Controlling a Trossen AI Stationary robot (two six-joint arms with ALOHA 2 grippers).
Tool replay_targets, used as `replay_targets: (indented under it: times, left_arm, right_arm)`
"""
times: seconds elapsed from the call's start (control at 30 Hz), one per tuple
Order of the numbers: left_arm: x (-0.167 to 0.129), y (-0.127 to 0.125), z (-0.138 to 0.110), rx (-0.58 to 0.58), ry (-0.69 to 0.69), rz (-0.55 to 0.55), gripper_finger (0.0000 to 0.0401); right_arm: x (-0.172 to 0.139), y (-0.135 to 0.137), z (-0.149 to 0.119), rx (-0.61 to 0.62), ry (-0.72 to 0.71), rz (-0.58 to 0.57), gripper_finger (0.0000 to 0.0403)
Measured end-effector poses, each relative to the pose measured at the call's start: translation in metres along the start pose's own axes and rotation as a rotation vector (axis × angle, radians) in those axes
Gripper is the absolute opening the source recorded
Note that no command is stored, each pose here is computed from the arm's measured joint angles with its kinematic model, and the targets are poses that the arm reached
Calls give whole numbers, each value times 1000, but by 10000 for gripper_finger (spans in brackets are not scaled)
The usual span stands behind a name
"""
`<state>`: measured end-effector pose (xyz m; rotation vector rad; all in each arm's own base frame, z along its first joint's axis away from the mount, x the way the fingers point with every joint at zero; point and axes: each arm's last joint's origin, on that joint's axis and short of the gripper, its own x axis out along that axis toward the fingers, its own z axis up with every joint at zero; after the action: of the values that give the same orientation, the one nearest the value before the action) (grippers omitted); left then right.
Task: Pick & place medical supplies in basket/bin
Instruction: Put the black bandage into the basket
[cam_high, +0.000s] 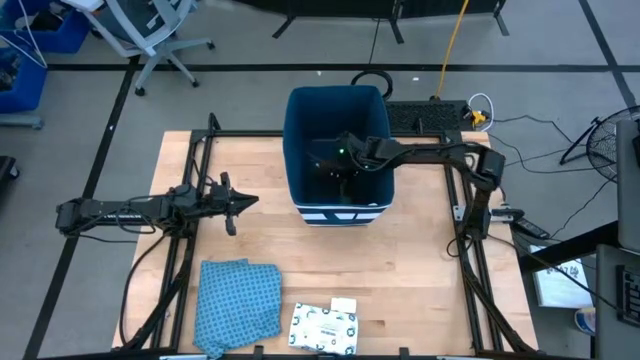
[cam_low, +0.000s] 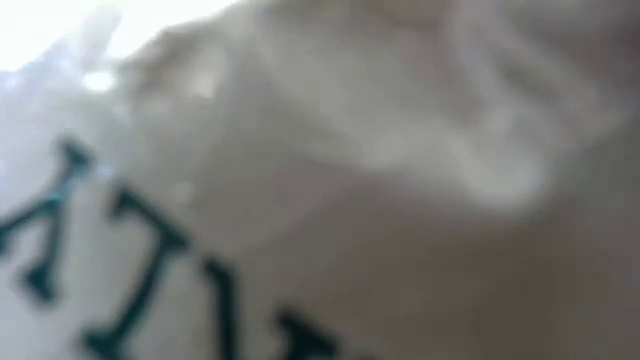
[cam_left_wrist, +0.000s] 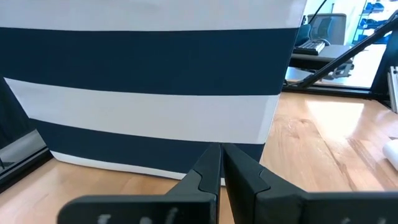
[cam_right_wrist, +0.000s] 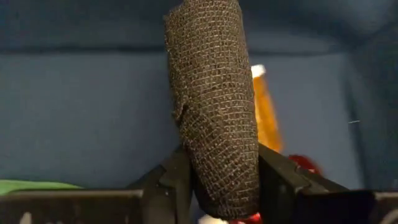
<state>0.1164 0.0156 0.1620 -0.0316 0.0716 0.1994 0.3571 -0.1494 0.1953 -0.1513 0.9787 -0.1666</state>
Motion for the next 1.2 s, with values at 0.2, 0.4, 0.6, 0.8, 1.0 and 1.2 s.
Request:
replay_targets:
  times: [0.2,0.4,0.6,0.8,1.0,1.2]
  left_arm:
    - [0,0,0,0,0,-2,21]
    - [0,0,0,-4,1,-3,21]
    - [0,0,0,-4,0,-3,21]
    - [0,0,0,-4,-3,1,21]
    - [0,0,0,8,-4,1,21]
    - [0,0,0,22,-3,2,21]
  right_arm:
    - [-52,-8,15,41,-132,-56,126]
    - [-117,-12,23,72,-277,-161,126]
    - [-168,-10,24,103,-412,-196,126]
    - [-162,-10,21,108,-381,-150,121]
    - [-105,-5,18,79,-225,-9,119]
    - [-42,-2,6,26,-67,60,119]
